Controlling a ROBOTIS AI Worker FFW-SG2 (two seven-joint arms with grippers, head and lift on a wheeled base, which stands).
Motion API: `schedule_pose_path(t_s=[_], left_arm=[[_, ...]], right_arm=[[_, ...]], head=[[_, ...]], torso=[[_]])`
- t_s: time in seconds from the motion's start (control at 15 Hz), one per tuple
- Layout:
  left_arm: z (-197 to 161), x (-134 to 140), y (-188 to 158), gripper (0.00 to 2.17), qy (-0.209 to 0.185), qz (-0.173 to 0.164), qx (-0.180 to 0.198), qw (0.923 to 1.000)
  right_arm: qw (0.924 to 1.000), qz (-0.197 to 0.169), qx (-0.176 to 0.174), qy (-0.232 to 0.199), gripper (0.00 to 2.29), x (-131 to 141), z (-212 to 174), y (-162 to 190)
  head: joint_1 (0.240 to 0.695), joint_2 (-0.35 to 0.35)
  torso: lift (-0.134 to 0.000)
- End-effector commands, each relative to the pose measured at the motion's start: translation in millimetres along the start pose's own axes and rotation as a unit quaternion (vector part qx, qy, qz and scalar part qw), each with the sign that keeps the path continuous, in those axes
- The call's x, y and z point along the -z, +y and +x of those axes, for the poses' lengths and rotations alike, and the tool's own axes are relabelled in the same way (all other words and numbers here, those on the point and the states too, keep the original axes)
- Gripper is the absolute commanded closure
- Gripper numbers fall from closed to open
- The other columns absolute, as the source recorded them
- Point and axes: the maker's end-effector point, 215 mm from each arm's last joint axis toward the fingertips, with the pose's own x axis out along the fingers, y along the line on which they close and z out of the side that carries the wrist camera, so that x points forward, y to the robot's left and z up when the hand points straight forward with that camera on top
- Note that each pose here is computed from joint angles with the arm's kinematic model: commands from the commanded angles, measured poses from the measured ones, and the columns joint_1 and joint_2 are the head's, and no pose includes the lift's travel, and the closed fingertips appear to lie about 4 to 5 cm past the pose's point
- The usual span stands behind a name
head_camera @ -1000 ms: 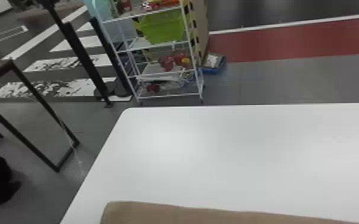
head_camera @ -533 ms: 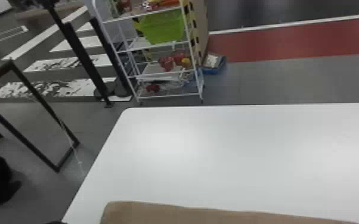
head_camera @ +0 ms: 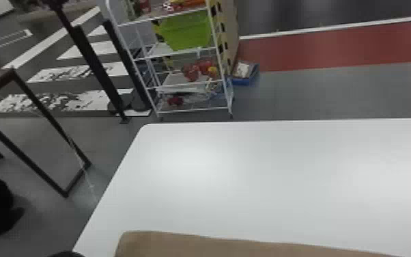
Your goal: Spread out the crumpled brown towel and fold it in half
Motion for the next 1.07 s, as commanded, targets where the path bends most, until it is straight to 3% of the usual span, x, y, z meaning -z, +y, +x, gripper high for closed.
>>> schedule_pose_path(t_s=[0.0,0.13,0.27,0.53,0.67,0.73,0.8,0.87,0.93,1.0], left_arm=[[1.6,0.5,0.5,0.02,0.000,0.001,0.000,1.0000],[3.7,1.7,2.0,0.02,0.000,0.001,-0.001,1.0000],[4.9,2.5,3.4,0.02,0.000,0.002,-0.001,1.0000],[11.5,3.3,7.1,0.02,-0.001,0.006,-0.001,1.0000],[13.0,4.2,7.4,0.02,0.000,0.007,0.000,1.0000],[13.0,4.9,8.3,0.02,0.000,0.007,0.000,1.0000],[13.0,4.9,8.3,0.02,0.000,0.007,0.000,1.0000],[13.0,4.9,8.3,0.02,0.000,0.007,0.000,1.0000],[13.6,4.9,9.7,0.02,0.001,0.008,-0.002,1.0000],[14.1,5.3,10.9,0.02,0.001,0.009,-0.003,1.0000]], right_arm=[[0.9999,0.003,-0.004,0.014,1.16,18.8,1.1,2.3],[0.9997,0.009,-0.001,0.023,0.32,28.5,-1.4,2.2],[0.9990,0.015,0.016,0.040,0.10,41.3,-12.5,-5.7],[0.9954,0.047,0.028,0.078,0.07,72.0,-32.7,-2.2],[0.9922,0.064,0.019,0.105,0.09,92.1,-44.4,4.8],[0.9886,0.083,0.026,0.123,0.10,107.8,-52.7,3.9],[0.9801,0.123,0.038,0.151,0.12,132.0,-65.4,1.7],[0.9578,0.207,0.064,0.188,0.16,166.5,-82.5,-6.4],[0.9185,0.319,0.099,0.212,0.20,197.5,-103.2,-13.5],[0.8688,0.426,0.130,0.217,0.21,215.5,-117.3,-16.0]], head=[[0.695,0.350],[0.695,0.350],[0.695,0.350],[0.695,0.348],[0.695,0.302],[0.695,0.272],[0.695,0.241],[0.695,0.207],[0.695,0.123],[0.695,0.062]], torso=[[-0.122],[-0.122],[-0.122],[-0.122],[-0.122],[-0.122],[-0.122],[-0.122],[-0.122],[-0.122]])
